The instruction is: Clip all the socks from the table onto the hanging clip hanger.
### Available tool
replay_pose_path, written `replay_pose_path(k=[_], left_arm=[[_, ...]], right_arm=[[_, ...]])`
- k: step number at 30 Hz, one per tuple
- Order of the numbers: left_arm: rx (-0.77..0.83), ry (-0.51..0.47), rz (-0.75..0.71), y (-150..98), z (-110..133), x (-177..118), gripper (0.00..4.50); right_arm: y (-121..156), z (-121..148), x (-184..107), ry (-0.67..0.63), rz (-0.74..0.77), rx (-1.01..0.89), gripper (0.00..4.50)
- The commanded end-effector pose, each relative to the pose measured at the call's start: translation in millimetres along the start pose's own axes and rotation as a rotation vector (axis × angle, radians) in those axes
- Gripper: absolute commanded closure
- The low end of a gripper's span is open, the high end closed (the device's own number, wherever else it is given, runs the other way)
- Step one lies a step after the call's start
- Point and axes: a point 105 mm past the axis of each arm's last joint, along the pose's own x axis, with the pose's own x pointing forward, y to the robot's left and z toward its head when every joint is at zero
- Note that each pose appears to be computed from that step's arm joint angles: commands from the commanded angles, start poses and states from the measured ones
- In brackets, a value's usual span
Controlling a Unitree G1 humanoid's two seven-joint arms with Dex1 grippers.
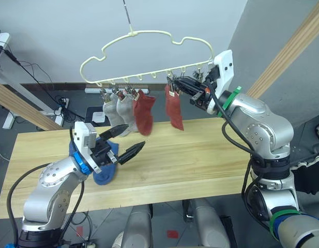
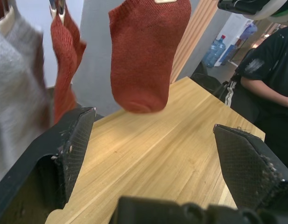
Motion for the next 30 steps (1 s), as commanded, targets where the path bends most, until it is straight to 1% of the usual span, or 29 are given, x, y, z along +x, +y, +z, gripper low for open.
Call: replay_pose_path(k=[1,2,3,5,9,10,12,13,14,16,21,26,30], left_arm=[[0.028,-0.021,0.013,-3,8,-5,0.00],[0.028,-0.002,0.036,1,3,-7,0.00],[0.027,0.037,0.065,6,-5,-11,0.00],[0.029,0.091,0.110,14,-17,-15,0.00],[0.010,0.156,0.169,22,-34,-19,0.00],[0.028,0.188,0.183,25,-41,-20,0.00],[0.078,0.288,0.254,40,-63,-23,0.00],[0.097,0.308,0.279,46,-70,-21,0.00],[0.108,0.313,0.291,49,-73,-19,0.00],[0.124,0.284,0.298,50,-69,-13,0.00],[0.142,0.260,0.267,45,-67,-11,0.00],[0.145,0.253,0.271,46,-65,-14,0.00],[0.157,0.235,0.271,48,-61,-12,0.00]], right_arm=[[9,7,-4,-0.014,0.074,0.031,4.47],[13,8,-6,-0.008,0.109,0.042,4.47],[14,8,-6,-0.002,0.131,0.053,4.47],[15,10,-7,0.005,0.148,0.063,4.47],[12,10,-7,0.011,0.140,0.059,4.47],[11,11,-7,0.011,0.138,0.059,4.47],[7,9,-4,0.043,0.118,0.025,4.47],[0,6,-3,0.076,0.071,-0.026,4.47],[-5,5,-2,0.098,0.037,-0.062,4.47],[-9,4,-3,0.135,0.021,-0.178,4.47],[-9,2,-5,0.142,0.009,-0.276,4.47],[-8,1,-6,0.133,-0.003,-0.285,4.47],[-11,2,-8,0.127,-0.002,-0.238,4.47]])
